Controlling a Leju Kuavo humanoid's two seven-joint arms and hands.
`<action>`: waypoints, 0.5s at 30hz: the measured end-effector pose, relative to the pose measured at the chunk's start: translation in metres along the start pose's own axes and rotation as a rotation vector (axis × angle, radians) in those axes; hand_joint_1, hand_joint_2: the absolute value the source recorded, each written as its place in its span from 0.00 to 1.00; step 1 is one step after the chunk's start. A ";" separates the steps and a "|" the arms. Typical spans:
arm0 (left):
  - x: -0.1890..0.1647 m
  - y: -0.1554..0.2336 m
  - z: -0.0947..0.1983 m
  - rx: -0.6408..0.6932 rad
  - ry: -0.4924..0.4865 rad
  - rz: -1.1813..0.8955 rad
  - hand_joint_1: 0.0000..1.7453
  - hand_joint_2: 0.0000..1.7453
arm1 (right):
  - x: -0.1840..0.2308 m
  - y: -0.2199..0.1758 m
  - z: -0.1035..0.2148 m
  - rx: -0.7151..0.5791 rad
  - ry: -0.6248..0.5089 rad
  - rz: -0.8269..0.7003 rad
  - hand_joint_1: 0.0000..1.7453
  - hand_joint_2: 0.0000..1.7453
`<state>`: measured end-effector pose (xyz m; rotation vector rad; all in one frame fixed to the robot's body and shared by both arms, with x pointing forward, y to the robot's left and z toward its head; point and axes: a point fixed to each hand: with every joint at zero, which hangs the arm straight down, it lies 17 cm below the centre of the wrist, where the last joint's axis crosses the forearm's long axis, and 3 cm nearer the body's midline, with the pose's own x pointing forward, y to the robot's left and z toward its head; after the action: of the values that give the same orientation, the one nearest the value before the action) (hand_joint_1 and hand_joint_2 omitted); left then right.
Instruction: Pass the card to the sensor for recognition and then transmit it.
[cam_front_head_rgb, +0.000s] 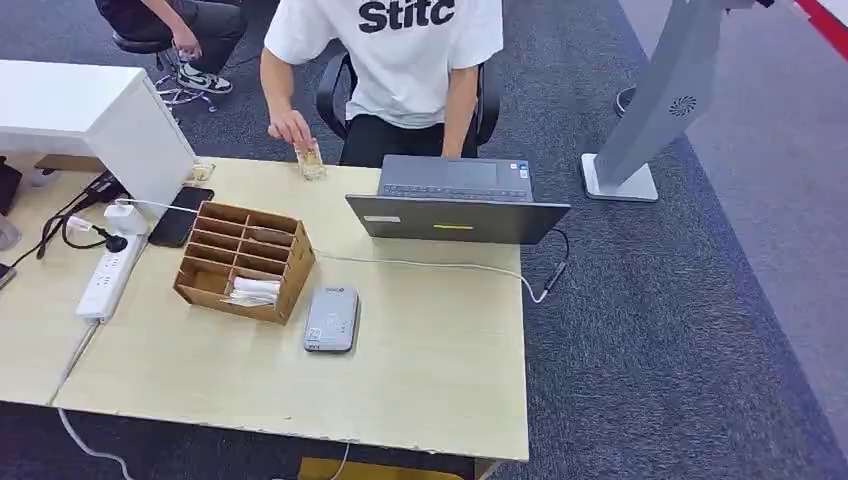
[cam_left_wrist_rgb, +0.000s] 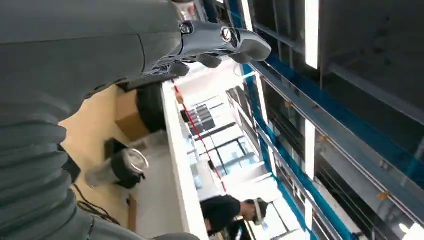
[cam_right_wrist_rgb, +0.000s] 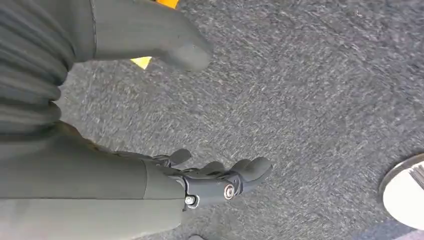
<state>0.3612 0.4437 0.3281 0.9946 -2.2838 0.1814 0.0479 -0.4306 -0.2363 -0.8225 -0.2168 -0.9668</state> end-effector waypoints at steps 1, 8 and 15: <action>0.003 -0.009 -0.006 -0.020 -0.012 0.008 0.00 1.00 | -0.001 0.000 0.000 0.002 0.002 0.005 0.00 1.00; 0.019 -0.068 -0.041 -0.159 -0.069 0.027 0.00 1.00 | -0.004 0.005 0.003 0.017 0.013 0.038 0.00 1.00; 0.012 -0.130 -0.058 -0.292 -0.049 -0.009 0.00 1.00 | -0.008 0.008 0.005 0.031 0.021 0.071 0.00 1.00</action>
<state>0.4746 0.3654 0.3656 0.8642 -2.2667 -0.1781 0.0508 -0.4200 -0.2412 -0.7859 -0.1829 -0.9035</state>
